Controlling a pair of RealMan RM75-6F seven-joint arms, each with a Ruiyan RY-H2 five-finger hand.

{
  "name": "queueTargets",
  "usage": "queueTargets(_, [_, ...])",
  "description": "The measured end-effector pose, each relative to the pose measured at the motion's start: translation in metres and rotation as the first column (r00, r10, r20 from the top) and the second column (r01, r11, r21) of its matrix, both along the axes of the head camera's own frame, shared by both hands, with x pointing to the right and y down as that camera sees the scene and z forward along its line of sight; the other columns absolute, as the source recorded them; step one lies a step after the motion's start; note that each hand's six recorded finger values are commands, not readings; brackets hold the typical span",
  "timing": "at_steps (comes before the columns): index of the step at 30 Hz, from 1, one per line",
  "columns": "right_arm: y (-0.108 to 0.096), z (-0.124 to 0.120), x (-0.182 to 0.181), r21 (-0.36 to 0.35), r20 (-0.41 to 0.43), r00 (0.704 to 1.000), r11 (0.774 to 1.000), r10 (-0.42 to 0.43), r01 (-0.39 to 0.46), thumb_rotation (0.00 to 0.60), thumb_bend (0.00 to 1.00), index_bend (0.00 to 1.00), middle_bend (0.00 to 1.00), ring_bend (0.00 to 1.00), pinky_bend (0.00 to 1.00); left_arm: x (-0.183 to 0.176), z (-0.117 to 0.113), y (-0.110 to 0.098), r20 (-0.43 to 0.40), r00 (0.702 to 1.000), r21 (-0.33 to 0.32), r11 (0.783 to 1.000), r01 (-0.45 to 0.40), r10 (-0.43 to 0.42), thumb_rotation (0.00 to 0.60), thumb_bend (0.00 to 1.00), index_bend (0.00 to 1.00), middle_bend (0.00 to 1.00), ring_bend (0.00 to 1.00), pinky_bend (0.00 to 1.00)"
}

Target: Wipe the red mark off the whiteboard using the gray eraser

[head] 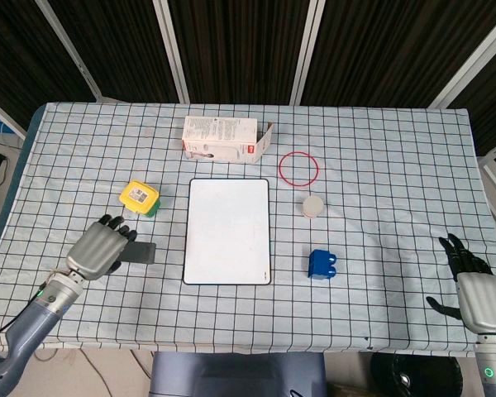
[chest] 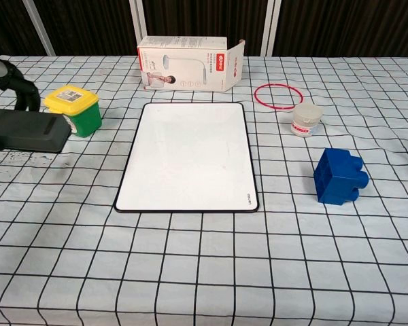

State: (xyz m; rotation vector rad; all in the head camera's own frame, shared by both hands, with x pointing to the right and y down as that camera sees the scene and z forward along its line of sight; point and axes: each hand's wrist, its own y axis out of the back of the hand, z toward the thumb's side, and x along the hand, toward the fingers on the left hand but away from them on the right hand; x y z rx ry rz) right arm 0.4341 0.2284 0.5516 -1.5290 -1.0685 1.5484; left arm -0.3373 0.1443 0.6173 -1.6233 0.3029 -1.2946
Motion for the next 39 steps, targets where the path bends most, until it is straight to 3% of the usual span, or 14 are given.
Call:
queueTargets(10, [0.0,0.0,0.0,-0.002,-0.001,1.0,1.0,0.001,-0.001,0.6,0.07,0.0,0.07,0.19,0.26,-0.043,0.041,-0.003,0.026,0.995,-0.02,0.995,0.101,-0.101,0.6,0.23,0.39,0.48,0.23,0.3])
queueTargets(15, [0.0,0.0,0.001,-0.002,-0.002,1.0,1.0,0.004,-0.004,0.6,0.07,0.0,0.07,0.19,0.26,-0.039,0.06,-0.003,0.006,0.994,-0.042,0.993,0.111,-0.111,0.6,0.22,0.38,0.48,0.23,0.3])
queueTargets(25, [0.0,0.0,0.001,-0.002,0.001,1.0,1.0,0.007,-0.007,0.6,0.07,0.0,0.07,0.19,0.26,-0.021,0.074,0.002,0.012,0.997,-0.093,0.993,0.074,-0.073,0.6,0.17,0.33,0.43,0.22,0.27])
queueTargets(27, [0.0,0.0,0.001,-0.003,0.002,1.0,1.0,0.007,-0.007,0.6,0.07,0.0,0.07,0.19,0.26,-0.019,0.075,0.004,0.023,0.998,-0.098,0.993,0.062,-0.06,0.6,0.14,0.29,0.4,0.19,0.24])
queueTargets(32, [0.0,0.0,0.001,-0.002,0.004,1.0,1.0,0.007,-0.007,0.6,0.07,0.0,0.07,0.19,0.26,-0.022,0.076,0.007,0.075,0.996,-0.105,0.993,0.049,-0.042,0.6,0.06,0.04,0.15,0.05,0.13])
queueTargets(39, [0.0,0.0,0.001,-0.004,0.006,1.0,1.0,0.006,-0.006,0.6,0.07,0.0,0.07,0.19,0.26,-0.024,0.053,0.002,0.1,0.993,-0.055,0.996,0.074,-0.068,0.6,0.05,0.0,0.12,0.04,0.13])
